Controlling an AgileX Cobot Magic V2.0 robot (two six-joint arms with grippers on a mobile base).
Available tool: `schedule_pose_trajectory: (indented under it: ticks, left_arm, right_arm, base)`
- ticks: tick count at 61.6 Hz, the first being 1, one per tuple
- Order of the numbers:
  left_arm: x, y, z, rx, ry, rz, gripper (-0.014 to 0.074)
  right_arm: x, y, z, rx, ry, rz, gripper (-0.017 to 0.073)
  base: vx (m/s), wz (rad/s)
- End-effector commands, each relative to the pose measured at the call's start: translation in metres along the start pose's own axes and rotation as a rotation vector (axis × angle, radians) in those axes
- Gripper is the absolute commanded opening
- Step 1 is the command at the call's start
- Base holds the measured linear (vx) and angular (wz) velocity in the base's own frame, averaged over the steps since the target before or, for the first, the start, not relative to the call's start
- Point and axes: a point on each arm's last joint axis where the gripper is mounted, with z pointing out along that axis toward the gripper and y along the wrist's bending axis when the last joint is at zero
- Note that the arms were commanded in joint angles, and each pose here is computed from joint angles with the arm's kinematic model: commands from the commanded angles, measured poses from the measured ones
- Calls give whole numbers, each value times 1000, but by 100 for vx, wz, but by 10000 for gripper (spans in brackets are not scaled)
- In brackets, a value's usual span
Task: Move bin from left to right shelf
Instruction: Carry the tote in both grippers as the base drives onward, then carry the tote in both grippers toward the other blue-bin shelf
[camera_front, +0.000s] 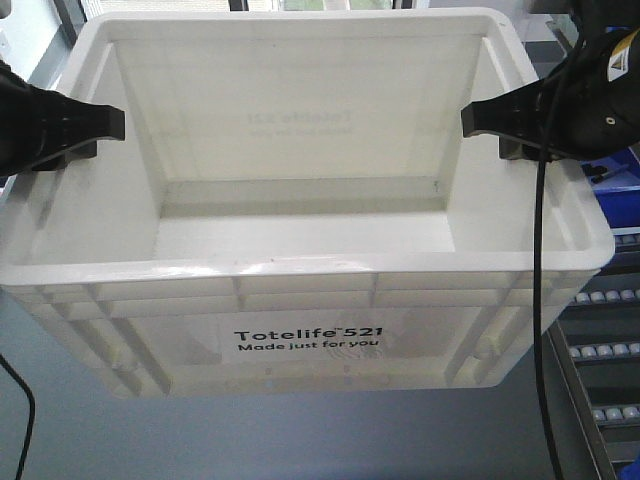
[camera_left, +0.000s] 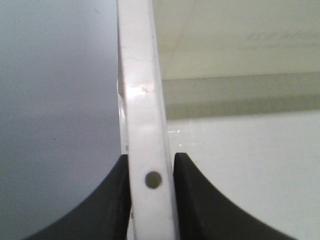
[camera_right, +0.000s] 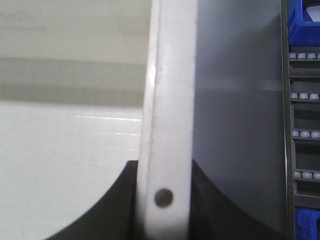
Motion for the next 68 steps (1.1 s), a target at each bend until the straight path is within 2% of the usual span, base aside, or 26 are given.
schedule_pose_trajectory:
  ticks: [1,68]
  left_arm:
    - [-17,-1,-22,33,-168,27,144]
    - [-17,-1,-22,33,-168,27,144]
  right_arm:
    - [-16,-3,-27,-16,-193,-11,-8]
    - [-16,-3,-27,-17,-195,-11,-8]
  base:
    - [21,8]
    - [22,7]
